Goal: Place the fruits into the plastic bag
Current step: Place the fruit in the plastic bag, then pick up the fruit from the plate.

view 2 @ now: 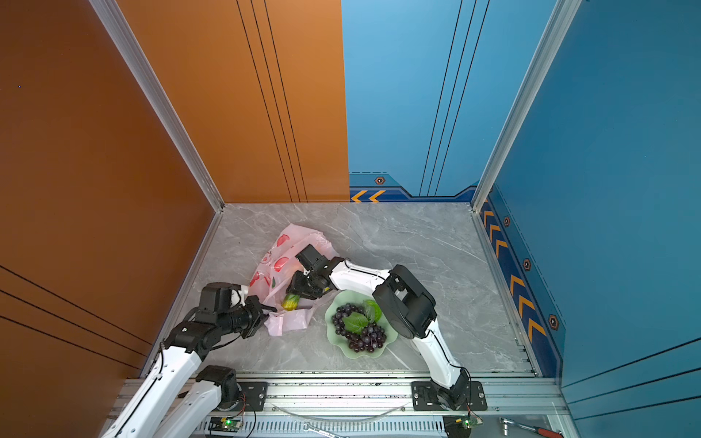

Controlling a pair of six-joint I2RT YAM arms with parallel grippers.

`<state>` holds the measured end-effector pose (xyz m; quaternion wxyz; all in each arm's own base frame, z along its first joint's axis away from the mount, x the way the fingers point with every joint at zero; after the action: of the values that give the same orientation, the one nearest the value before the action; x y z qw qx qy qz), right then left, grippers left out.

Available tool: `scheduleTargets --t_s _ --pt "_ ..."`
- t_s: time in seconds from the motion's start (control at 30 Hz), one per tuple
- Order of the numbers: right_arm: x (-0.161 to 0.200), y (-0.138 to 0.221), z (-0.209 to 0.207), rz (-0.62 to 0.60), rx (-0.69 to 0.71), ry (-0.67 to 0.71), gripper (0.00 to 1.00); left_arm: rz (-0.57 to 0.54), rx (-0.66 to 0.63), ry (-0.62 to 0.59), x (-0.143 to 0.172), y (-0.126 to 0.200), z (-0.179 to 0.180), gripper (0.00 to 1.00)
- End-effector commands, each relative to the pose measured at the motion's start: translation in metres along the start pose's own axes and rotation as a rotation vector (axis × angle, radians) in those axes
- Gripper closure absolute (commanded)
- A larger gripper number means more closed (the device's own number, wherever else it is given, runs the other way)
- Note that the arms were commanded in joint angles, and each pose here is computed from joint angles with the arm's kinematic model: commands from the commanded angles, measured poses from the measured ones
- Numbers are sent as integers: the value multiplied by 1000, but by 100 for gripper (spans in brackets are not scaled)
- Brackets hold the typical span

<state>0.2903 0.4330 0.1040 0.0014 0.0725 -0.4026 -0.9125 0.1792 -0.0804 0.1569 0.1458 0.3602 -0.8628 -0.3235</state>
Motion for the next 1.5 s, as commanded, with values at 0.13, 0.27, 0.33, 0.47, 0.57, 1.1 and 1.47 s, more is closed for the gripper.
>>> scheduleTargets --t_s 0.13,0.27,0.33,0.47,0.57,1.1,1.47 --pt "0 6 7 -2 -12 21 44 -30 -5 17 -3 1 4 100" --pt "-2 17 8 -17 -3 30 38 -30 -6 17 -3 1 3 100" --pt "-3 24 9 -27 -1 35 36 -28 -7 17 -4 1 2 100" --pt "-8 45 15 -65 0 58 30 -29 -3 13 -4 2 0 100" --pt "-13 53 11 -84 20 66 30 -27 3 11 -4 2 -1 100" --pt "-78 140 -14 -288 45 40 30 -24 25 -19 -5 4 -18 100" --pt "-41 215 -13 -262 131 127 30 -11 41 -66 -8 1 -39 100"
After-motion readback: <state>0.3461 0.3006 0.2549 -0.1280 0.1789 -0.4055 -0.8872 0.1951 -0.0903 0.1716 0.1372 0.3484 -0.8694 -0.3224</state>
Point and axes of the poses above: each gripper's point midway between its finger pads, its own y axis back along the fingers, its own z axis along the line the jaws close on, x = y × z, the point moved 5 cm from there along y, back along the fingers, and after that the axes turned 5 degrees about y, right-handed, at the moved point
